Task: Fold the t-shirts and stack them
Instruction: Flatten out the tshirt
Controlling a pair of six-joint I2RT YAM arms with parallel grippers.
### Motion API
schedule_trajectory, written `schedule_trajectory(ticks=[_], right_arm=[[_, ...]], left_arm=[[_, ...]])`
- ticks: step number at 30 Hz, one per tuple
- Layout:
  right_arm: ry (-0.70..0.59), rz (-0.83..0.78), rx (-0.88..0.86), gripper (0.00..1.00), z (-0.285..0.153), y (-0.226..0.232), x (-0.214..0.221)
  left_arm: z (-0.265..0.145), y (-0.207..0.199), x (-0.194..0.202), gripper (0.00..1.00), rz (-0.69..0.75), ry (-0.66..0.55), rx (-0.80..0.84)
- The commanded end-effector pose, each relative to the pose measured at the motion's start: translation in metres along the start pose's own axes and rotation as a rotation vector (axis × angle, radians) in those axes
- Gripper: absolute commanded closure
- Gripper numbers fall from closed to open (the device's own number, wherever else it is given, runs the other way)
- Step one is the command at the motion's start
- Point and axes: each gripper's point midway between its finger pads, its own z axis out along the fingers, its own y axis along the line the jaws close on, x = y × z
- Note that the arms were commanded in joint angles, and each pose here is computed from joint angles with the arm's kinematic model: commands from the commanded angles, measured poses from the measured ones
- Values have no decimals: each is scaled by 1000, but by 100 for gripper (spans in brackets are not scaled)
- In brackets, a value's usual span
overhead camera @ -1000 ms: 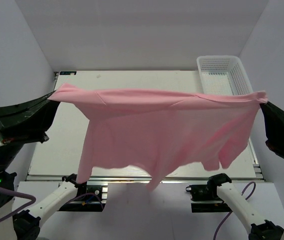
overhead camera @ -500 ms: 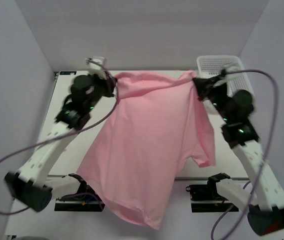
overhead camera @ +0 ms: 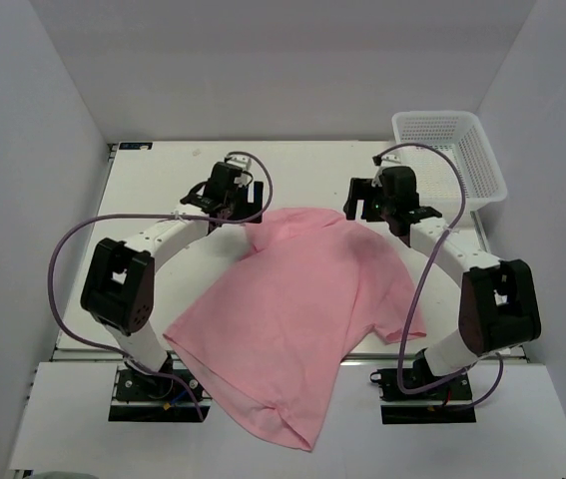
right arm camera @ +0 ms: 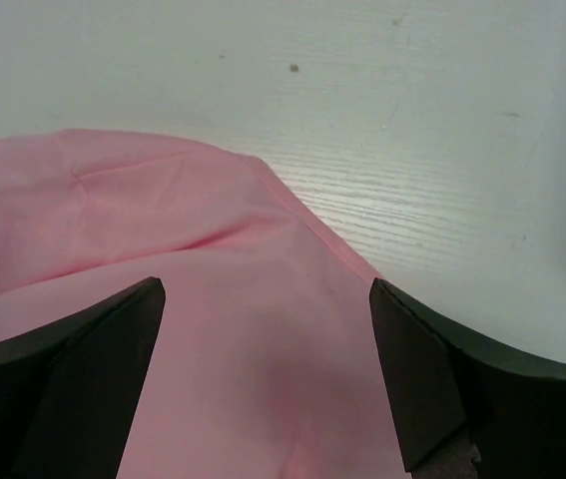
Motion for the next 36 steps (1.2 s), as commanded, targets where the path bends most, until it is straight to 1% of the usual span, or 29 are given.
schedule_trajectory(ticks=[1,2,3,4,5,6,8,10,11,13,14,15,16,17,18,19,20,21,23,25,26,28,29,30,31,33,34,35,36], right_arm=[[-151,-14,-96,10,-21,23,-50],[-166,-22,-124,10,-27,29,-54],[-177,-26,-146,10,-32,33,-56],[-167,-28,-170,10,-32,37,-52],[-173,-28,-185,10,-35,39,-52],[-164,-41,-233,10,-37,48,-50],[-143,-48,-269,10,-35,54,-42],[-129,-57,-346,10,-36,68,-38],[-116,-50,-361,10,-32,72,-37],[-60,-58,-423,10,-21,86,-24],[-48,-63,-448,10,-19,91,-24],[-13,-56,-463,10,-11,95,-14],[11,-60,-489,10,-4,104,-8],[17,-55,-495,10,0,106,-8],[76,-42,-495,10,16,108,11],[74,-31,-502,10,19,113,6],[101,-9,-495,10,25,113,12],[140,40,-485,10,33,114,21],[171,71,-464,10,45,113,30],[210,141,-425,10,55,107,43],[233,169,-387,10,58,98,55],[239,222,-304,10,59,84,62],[260,250,-204,10,59,65,82],[268,262,-170,10,57,58,89],[287,312,-101,10,48,45,106],[294,353,10,10,40,25,119],[283,413,46,10,28,21,121],[269,423,125,10,23,6,131],[290,438,162,10,9,0,139]], left_arm=[[-39,-5,-55,0,-23,-163,22],[-43,-4,-54,0,-32,-157,21],[-44,-2,-44,0,-38,-135,16],[-47,-1,-38,0,-47,-123,14],[-57,-3,-39,0,-72,-138,29],[-57,-1,-19,0,-79,-97,33],[-68,1,10,0,-118,-51,43],[-75,-3,36,0,-129,-6,70],[-76,-2,67,0,-156,59,78],[-91,-7,82,0,-187,66,130],[-93,-11,106,0,-212,113,164],[-96,-12,116,0,-228,128,178],[-101,-15,118,0,-244,113,204],[-101,-18,134,0,-256,137,233],[-102,-22,140,0,-268,146,248],[-101,-22,147,0,-268,156,254],[-97,-22,155,0,-281,174,256],[-95,-22,159,0,-281,190,250],[-88,-23,166,0,-282,218,250],[-75,-24,168,0,-283,248,238],[-72,-26,169,0,-284,268,241],[-59,-25,168,0,-272,293,219],[-55,-21,168,0,-278,306,196],[-52,-21,167,0,-268,316,193],[-44,-17,163,0,-259,319,177],[-37,-22,154,0,-242,304,198],[-33,-28,135,0,-216,272,225],[-28,-33,138,0,-199,301,235],[-24,-34,131,0,-186,292,239]])
